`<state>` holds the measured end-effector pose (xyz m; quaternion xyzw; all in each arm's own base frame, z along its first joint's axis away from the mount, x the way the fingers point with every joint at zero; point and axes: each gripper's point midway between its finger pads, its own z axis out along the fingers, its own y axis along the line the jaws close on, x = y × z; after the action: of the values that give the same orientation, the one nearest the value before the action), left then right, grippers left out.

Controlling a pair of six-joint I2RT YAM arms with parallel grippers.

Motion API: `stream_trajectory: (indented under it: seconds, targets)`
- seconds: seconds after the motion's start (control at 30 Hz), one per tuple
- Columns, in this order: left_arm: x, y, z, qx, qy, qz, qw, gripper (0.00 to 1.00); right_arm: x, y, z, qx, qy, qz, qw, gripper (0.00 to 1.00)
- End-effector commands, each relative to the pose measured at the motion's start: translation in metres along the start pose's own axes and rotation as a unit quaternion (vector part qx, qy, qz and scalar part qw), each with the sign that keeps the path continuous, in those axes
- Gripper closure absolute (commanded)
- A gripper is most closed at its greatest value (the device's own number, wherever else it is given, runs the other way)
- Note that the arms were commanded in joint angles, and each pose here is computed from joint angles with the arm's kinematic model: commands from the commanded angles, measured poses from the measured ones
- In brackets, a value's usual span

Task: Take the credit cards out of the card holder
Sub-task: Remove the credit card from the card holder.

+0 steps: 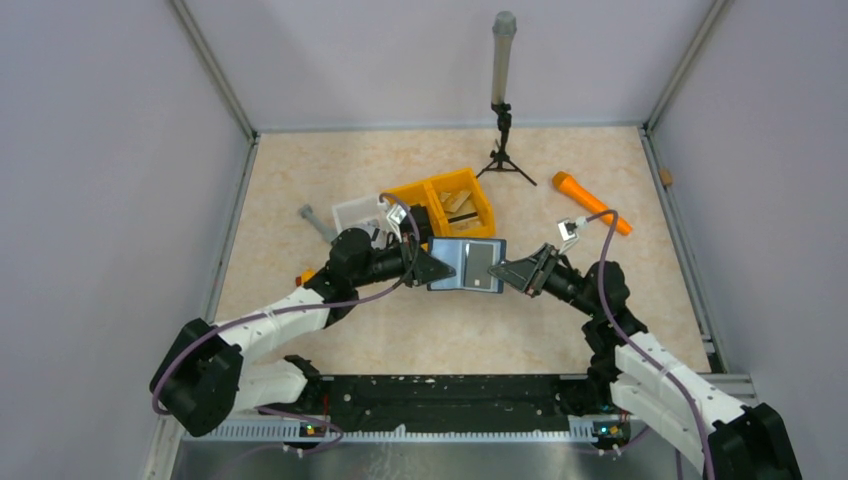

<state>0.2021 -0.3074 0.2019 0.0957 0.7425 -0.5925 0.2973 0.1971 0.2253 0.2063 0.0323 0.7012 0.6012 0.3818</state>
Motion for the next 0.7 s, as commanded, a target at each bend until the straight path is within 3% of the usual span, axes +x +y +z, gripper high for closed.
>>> stream_trajectory:
  seconds: [0.0, 0.17, 0.27, 0.37, 0.43, 0.5, 0.6, 0.67]
  targets:
    - [-0.008, -0.017, 0.002, 0.042, -0.013, 0.017, 0.999, 1.00, -0.006, 0.008, 0.002, -0.020, -0.013, -0.017, 1.000, 0.73]
    - [-0.009, -0.020, 0.002, 0.052, -0.014, 0.016, 0.998, 1.00, -0.007, 0.008, 0.002, -0.017, -0.015, -0.018, 1.000, 0.85]
    - [-0.008, -0.016, 0.003, 0.048, -0.014, 0.014, 0.999, 1.00, -0.007, 0.009, 0.001, -0.020, -0.018, -0.017, 1.000, 0.86]
    - [-0.008, -0.016, 0.002, 0.052, -0.013, 0.013, 0.999, 0.99, -0.008, 0.009, -0.001, -0.017, -0.022, -0.016, 0.999, 0.99]
    - [-0.009, -0.013, 0.000, 0.048, -0.014, 0.016, 0.999, 0.89, -0.009, 0.010, -0.002, -0.013, -0.023, -0.018, 0.999, 1.00]
    - [-0.010, -0.006, -0.002, 0.030, -0.014, 0.022, 0.999, 0.70, -0.008, 0.008, -0.003, -0.006, -0.021, -0.019, 1.000, 1.00]
    - [-0.014, 0.016, -0.007, -0.038, -0.016, 0.040, 0.998, 0.48, -0.007, 0.005, -0.005, 0.012, -0.015, -0.024, 1.000, 1.00]
    - [-0.010, 0.035, -0.012, -0.097, -0.002, 0.047, 0.994, 0.39, -0.007, 0.002, -0.005, 0.022, -0.011, -0.029, 0.999, 1.00]
